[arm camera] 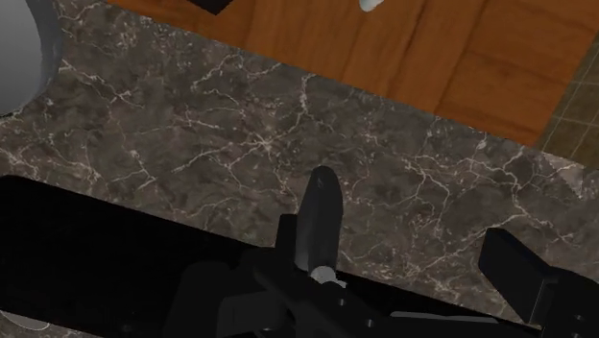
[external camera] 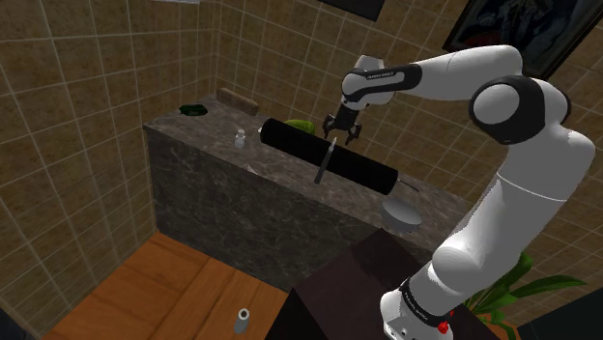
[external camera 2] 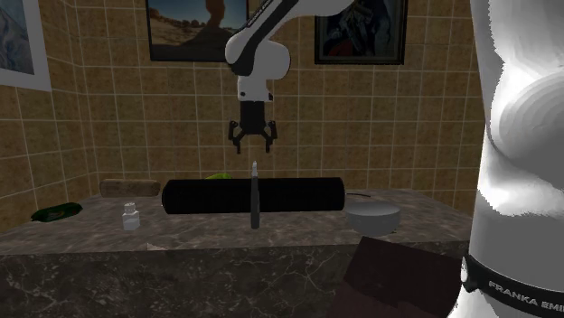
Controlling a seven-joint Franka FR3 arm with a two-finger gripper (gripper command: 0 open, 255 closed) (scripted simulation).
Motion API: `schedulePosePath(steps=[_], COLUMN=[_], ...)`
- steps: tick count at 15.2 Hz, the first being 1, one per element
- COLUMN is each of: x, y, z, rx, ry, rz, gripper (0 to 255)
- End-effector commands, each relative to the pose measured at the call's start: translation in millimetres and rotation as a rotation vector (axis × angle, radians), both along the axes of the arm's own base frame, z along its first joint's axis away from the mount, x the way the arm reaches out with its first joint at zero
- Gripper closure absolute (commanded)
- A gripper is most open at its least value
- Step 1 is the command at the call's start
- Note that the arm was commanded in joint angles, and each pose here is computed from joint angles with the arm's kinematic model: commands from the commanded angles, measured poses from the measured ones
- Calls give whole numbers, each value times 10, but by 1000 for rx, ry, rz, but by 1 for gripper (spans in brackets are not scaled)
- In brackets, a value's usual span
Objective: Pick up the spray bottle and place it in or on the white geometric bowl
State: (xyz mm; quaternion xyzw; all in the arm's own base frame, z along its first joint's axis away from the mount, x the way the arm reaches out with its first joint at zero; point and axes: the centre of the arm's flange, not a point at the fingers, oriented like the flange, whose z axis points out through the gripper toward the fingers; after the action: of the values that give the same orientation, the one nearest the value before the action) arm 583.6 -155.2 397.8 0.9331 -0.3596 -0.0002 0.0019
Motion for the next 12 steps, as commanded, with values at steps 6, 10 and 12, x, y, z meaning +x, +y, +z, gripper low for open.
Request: schedulePosePath(steps=[6,10,12], x=[494,496,497], y=[-653,-659,-662], z=[-325,-484,-589], rx=[-31,-31,-31], ry=[-20,-20,-20], rz=[-166,-166,-166], gripper=[0,0,0])
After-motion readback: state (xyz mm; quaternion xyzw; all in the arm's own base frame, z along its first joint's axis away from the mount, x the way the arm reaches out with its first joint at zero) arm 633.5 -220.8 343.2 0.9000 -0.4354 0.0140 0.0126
